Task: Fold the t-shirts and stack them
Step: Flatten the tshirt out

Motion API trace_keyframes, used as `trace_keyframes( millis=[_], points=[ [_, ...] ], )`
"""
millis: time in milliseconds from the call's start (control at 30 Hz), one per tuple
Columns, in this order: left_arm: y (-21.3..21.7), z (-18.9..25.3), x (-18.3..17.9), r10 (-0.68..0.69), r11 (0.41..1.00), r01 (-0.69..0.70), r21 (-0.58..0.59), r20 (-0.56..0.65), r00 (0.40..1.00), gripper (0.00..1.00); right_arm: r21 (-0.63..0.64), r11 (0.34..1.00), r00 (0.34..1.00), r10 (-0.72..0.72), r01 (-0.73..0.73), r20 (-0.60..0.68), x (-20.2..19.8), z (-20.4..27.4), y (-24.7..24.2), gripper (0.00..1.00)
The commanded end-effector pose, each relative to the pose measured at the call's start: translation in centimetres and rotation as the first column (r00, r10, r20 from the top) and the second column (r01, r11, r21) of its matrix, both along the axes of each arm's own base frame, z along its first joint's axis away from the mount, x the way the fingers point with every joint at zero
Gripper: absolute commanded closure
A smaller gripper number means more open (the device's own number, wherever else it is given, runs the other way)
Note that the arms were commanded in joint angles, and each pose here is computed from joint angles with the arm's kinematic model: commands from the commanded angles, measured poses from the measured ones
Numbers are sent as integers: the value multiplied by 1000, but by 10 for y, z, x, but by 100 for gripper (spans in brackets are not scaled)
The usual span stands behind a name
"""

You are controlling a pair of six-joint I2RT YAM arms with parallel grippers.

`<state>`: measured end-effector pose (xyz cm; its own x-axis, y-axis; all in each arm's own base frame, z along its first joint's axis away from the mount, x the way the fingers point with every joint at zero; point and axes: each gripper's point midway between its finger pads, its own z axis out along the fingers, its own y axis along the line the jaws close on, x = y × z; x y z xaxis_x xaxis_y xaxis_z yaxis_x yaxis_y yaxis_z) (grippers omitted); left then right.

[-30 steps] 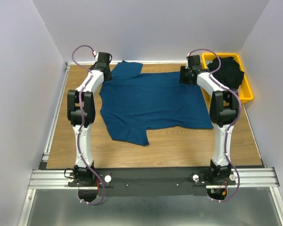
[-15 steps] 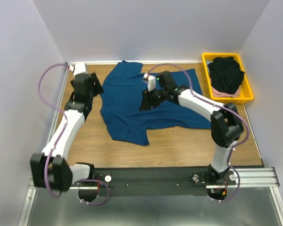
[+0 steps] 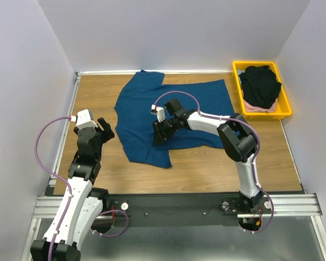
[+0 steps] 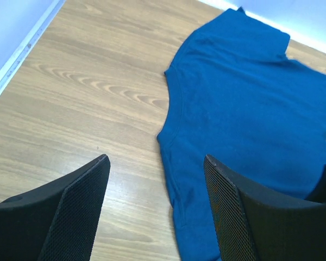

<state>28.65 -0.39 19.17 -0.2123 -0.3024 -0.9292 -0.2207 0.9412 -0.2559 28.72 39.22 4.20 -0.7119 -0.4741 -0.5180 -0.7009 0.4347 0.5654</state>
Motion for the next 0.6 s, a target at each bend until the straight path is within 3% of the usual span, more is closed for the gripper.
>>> trace_keyframes(
  millis=[0, 267, 467, 567],
  points=[
    [7, 21, 4, 39, 999, -40, 9, 98, 994, 22, 49, 997, 998, 61, -62, 18, 1, -3, 21, 53],
    [10, 15, 8, 57, 998, -58, 23, 70, 996, 22, 67, 993, 996, 95, -94, -2, -6, -6, 31, 59],
    [12, 17, 7, 63, 998, -65, 25, 79, 995, 22, 66, 992, 994, 108, -107, -17, -21, -1, 29, 76],
    [13, 16, 8, 64, 997, -67, 34, 79, 995, 22, 62, 992, 994, 111, -109, -21, -30, 3, 26, 91]
  ],
)
